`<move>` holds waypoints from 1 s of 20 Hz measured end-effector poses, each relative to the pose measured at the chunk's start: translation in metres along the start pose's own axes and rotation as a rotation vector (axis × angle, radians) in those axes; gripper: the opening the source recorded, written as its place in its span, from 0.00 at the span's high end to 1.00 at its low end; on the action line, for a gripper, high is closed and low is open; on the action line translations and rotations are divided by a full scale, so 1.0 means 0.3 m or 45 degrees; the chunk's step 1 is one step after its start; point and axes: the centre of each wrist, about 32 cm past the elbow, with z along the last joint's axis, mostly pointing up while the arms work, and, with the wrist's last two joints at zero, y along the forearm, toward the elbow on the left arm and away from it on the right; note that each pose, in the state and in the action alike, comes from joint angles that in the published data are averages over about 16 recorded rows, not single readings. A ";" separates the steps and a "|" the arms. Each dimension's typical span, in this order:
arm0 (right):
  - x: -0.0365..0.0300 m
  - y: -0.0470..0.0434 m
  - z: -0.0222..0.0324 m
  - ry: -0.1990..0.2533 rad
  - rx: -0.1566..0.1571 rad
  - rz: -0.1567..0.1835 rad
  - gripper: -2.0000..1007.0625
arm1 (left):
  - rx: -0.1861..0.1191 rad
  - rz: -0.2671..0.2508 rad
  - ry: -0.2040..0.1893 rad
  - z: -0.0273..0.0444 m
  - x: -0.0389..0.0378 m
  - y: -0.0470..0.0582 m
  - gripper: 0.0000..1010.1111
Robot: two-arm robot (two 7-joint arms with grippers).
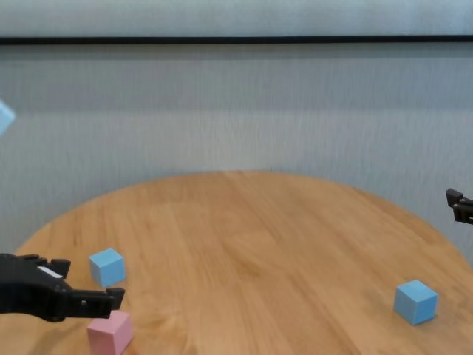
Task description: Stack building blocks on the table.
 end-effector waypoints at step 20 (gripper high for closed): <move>0.000 0.000 0.000 0.000 0.000 0.000 0.00 | 0.197 0.004 0.068 0.109 -0.019 -0.037 0.01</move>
